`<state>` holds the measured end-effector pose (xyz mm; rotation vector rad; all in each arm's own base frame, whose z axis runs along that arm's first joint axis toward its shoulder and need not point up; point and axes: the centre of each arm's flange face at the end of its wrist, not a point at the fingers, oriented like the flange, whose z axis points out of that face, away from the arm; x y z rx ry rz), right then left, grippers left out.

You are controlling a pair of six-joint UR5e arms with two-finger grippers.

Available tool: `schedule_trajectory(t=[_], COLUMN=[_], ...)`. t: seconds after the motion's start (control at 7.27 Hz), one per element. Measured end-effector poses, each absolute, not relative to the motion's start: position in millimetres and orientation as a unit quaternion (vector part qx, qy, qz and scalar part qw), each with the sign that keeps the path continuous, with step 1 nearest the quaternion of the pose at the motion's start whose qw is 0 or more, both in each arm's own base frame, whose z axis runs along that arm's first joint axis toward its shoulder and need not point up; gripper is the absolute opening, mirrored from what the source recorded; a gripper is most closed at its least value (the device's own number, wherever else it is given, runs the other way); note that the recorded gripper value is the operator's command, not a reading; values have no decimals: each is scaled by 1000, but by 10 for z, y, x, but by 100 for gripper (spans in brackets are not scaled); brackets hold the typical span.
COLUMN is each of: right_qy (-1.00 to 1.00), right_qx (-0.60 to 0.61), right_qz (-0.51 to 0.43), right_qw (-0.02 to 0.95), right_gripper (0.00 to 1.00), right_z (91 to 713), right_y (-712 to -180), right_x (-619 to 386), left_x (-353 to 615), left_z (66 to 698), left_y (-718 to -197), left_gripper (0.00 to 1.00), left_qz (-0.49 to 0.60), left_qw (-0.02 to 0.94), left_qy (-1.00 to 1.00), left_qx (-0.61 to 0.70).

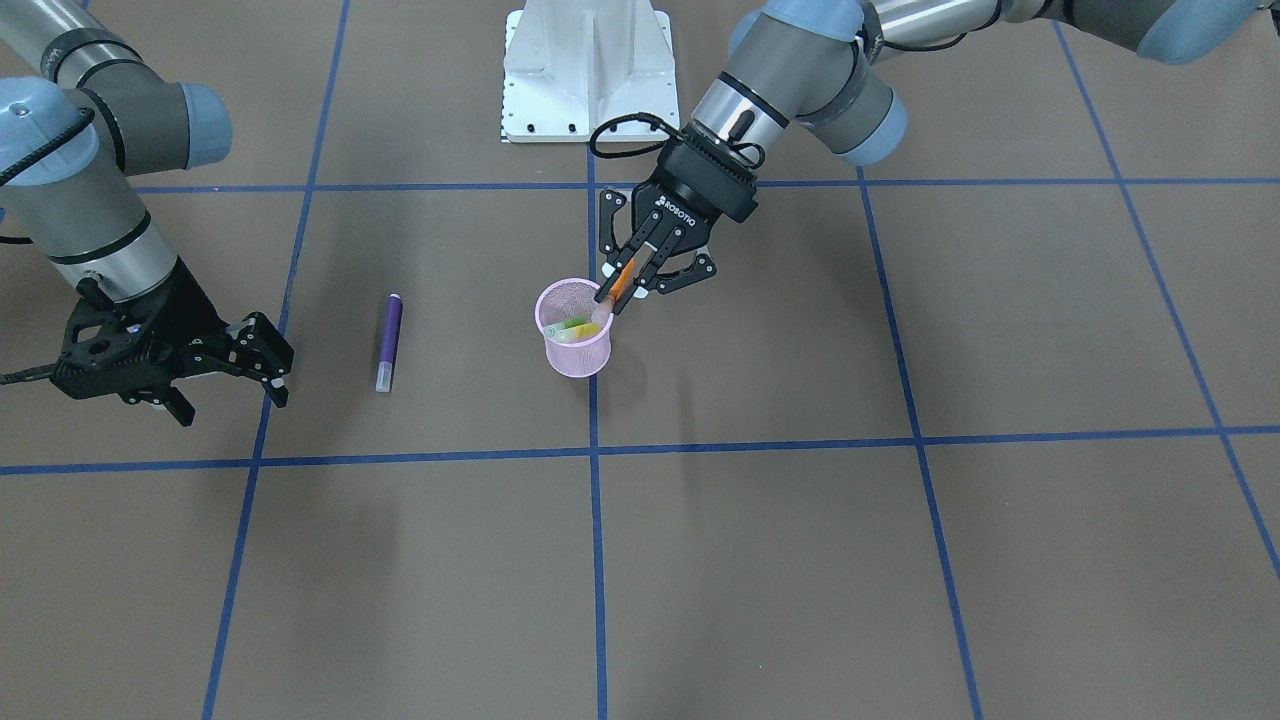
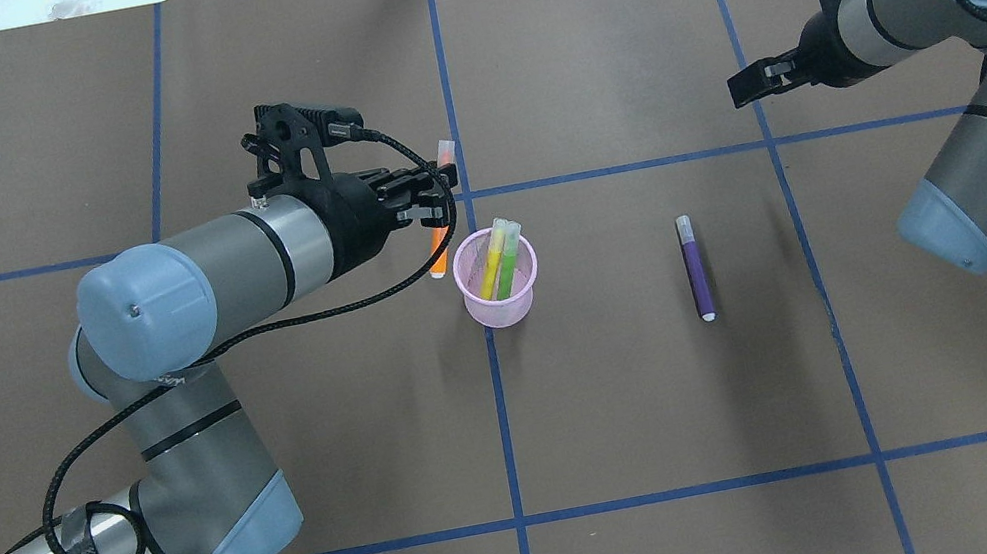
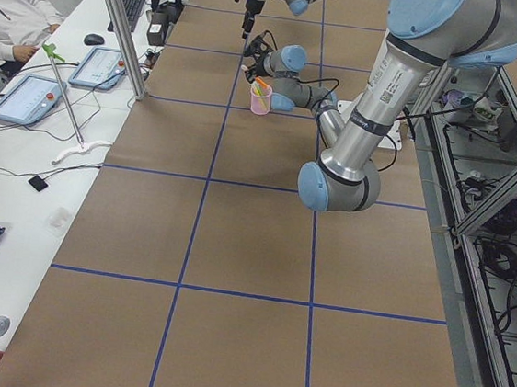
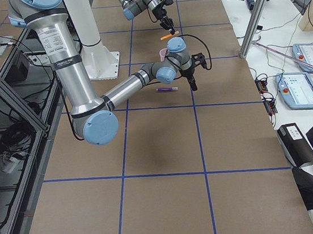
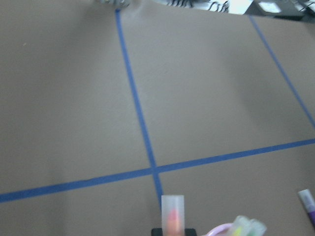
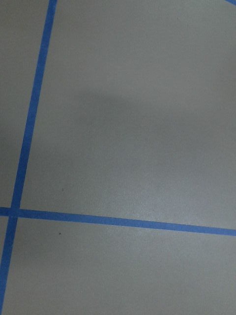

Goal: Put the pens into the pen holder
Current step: 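Lift the orange marker with the left gripper and drop it into the cup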

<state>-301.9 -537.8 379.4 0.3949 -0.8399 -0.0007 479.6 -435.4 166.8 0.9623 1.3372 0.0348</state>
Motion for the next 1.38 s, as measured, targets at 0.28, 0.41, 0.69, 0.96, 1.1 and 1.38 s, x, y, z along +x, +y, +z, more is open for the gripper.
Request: schedule_trajectory(t=[0.28, 0.41, 0.69, 0.96, 1.1, 1.38], right_qy=[-407, -407, -408, -408, -408, -408], right_qx=[192, 193, 194, 193, 193, 194], right_qz=[-1, -1, -1, 1, 2, 2], right_qw=[893, 893, 892, 892, 892, 892], right_gripper=[100, 100, 100, 100, 100, 100], right_z=[3763, 3750, 3741, 3738, 3735, 3739], right_y=[-5384, -5386, -5387, -5387, -5387, -5389], right_x=[-3024, -3026, -3027, -3025, -3025, -3025], left_x=[4902, 5032, 5245, 5364, 5428, 5483], left_z=[1581, 1675, 1981, 2090, 2114, 2121], left_y=[-4360, -4333, -4308, -4229, -4179, -4147], left_gripper=[0, 0, 0, 0, 5, 52], left_qz=[21, 19, 22, 24, 23, 22], left_qw=[635, 617, 590, 583, 585, 585], left_qy=[609, 616, 620, 623, 623, 623], left_qx=[475, 490, 516, 521, 519, 519])
